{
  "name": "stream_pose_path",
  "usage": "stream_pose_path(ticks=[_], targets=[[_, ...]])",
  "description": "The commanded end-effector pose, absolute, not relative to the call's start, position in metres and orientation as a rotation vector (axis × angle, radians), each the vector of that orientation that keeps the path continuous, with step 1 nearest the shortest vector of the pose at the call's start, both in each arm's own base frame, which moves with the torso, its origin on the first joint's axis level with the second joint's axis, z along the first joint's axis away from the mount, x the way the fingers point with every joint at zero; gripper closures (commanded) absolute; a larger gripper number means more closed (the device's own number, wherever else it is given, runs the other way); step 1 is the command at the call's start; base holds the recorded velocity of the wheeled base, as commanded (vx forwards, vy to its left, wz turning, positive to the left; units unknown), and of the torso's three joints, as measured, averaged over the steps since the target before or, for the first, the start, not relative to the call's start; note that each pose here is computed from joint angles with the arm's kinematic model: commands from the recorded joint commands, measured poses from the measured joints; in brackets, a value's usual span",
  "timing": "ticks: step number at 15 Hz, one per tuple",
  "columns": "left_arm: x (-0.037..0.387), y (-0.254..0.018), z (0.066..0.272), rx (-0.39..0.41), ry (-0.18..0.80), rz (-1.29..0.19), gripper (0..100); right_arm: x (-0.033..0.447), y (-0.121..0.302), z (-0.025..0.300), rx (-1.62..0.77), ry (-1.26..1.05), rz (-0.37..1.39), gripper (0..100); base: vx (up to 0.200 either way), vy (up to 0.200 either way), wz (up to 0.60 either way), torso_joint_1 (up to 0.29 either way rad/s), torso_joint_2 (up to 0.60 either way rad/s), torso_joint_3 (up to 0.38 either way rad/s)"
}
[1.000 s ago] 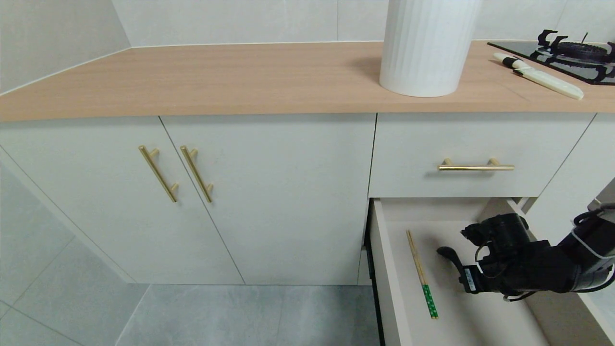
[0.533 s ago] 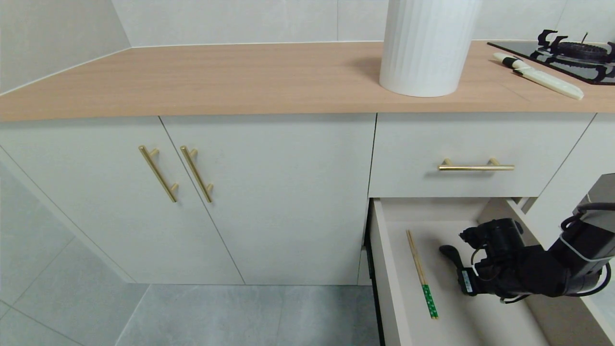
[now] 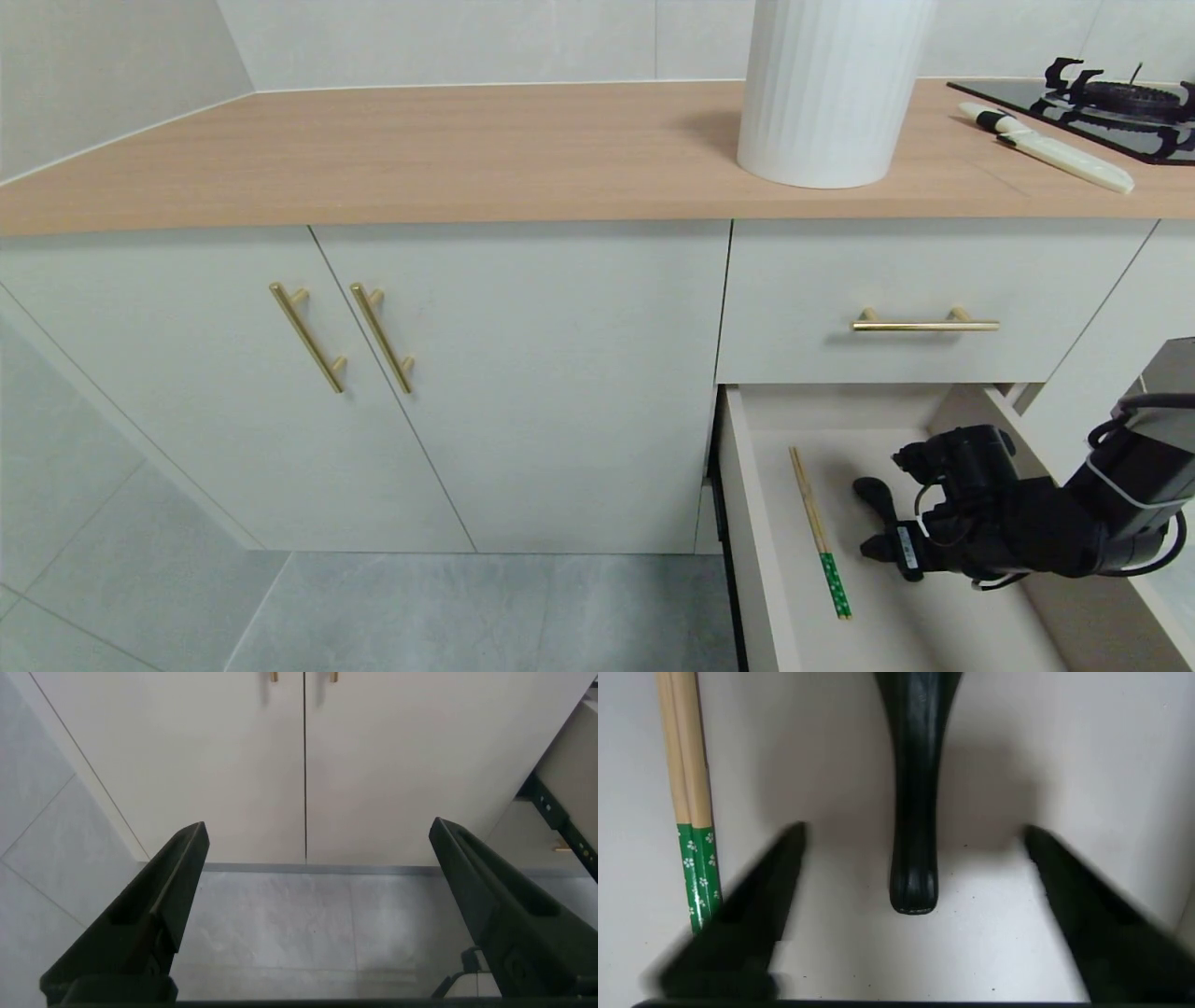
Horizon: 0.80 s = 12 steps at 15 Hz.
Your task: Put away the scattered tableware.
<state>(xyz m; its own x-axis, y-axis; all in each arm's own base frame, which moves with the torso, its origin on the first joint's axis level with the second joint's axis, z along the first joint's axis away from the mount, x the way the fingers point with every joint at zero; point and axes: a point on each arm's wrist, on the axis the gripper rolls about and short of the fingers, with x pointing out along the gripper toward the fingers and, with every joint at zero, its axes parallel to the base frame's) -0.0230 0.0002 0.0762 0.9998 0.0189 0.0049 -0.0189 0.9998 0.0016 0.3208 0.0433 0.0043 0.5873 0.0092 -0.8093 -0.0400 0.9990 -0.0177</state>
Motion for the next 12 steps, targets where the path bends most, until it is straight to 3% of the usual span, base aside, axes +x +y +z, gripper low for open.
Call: stream_pose_path(ticks=[1, 6, 12], targets=[[-0.023, 0.000, 0.076, 0.002, -0.005, 0.020, 0, 0.320, 0.043, 0.011, -0.035, 0.921, 0.024, 0, 0.000, 0.000, 0.00, 0.000, 0.00, 0.000], [-0.023, 0.000, 0.076, 0.002, -0.005, 0.020, 0, 0.269, 0.058, 0.101, -0.074, 0.696, 0.037, 0, 0.000, 0.000, 0.00, 0.000, 0.00, 0.000], [-0.023, 0.000, 0.076, 0.002, -0.005, 0.020, 0, 0.207, 0.044, 0.138, -0.065, 0.681, 0.047, 0, 0.000, 0.000, 0.00, 0.000, 0.00, 0.000]])
